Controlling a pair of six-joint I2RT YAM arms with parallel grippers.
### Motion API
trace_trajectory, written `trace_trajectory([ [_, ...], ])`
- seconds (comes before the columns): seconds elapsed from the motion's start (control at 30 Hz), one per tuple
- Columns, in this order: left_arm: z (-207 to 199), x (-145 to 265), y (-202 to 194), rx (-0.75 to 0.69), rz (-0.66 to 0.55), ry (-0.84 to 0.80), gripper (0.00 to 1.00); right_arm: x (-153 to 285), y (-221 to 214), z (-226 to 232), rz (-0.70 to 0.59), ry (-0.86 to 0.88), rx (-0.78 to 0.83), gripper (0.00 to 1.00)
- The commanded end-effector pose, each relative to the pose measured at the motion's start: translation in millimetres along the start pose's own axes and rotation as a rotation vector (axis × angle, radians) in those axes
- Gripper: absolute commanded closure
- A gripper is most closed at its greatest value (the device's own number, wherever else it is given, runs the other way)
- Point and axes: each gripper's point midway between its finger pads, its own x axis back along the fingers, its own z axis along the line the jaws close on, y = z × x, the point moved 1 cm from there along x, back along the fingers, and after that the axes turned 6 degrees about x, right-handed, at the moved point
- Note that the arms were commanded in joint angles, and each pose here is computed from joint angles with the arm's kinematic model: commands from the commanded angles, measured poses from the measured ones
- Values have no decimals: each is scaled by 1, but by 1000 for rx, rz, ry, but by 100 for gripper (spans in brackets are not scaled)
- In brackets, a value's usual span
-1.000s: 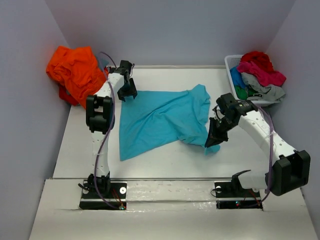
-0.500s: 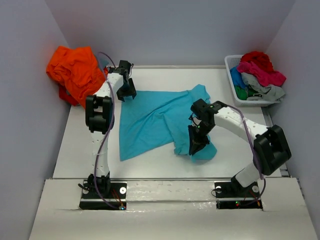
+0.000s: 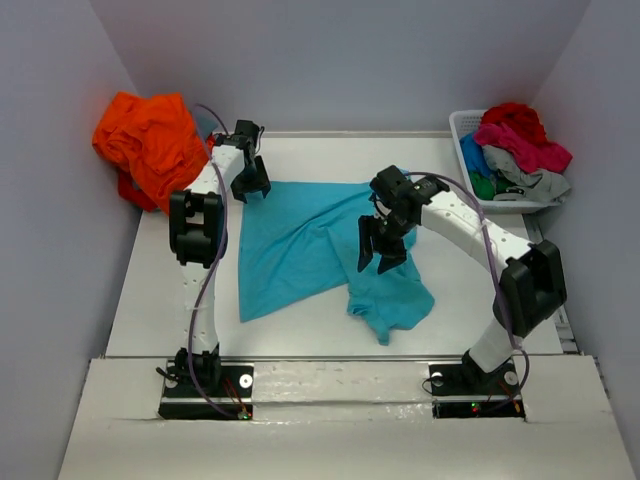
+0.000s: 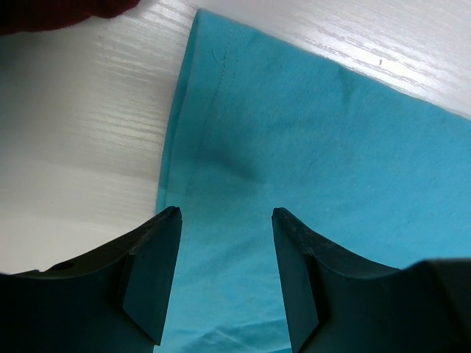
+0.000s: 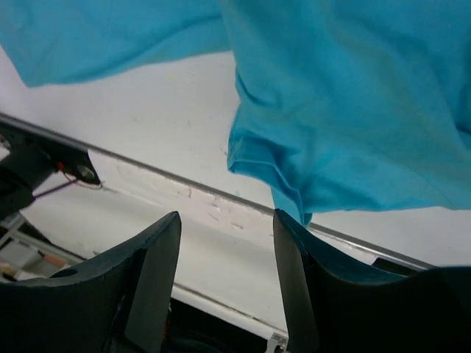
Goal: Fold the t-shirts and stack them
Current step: Flatten out the crumpled T-shirt at the center of the board.
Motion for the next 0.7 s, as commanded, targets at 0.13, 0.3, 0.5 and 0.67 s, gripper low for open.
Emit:
trace_trajectory([
  [0.13, -4, 24, 16, -7, -45, -30, 36, 17, 105, -15, -264, -110, -147, 44],
  [0.3, -4, 25, 15, -9, -44, -35, 36, 34, 170, -45, -365, -139, -243, 46],
  [0.5, -5, 25, 14, -12, -41, -40, 37, 56, 235, -105, -460, -148, -395, 48],
  [0.67, -5, 26, 13, -12, -39, -44, 37, 54, 263, -132, -473, -181, -434, 50],
])
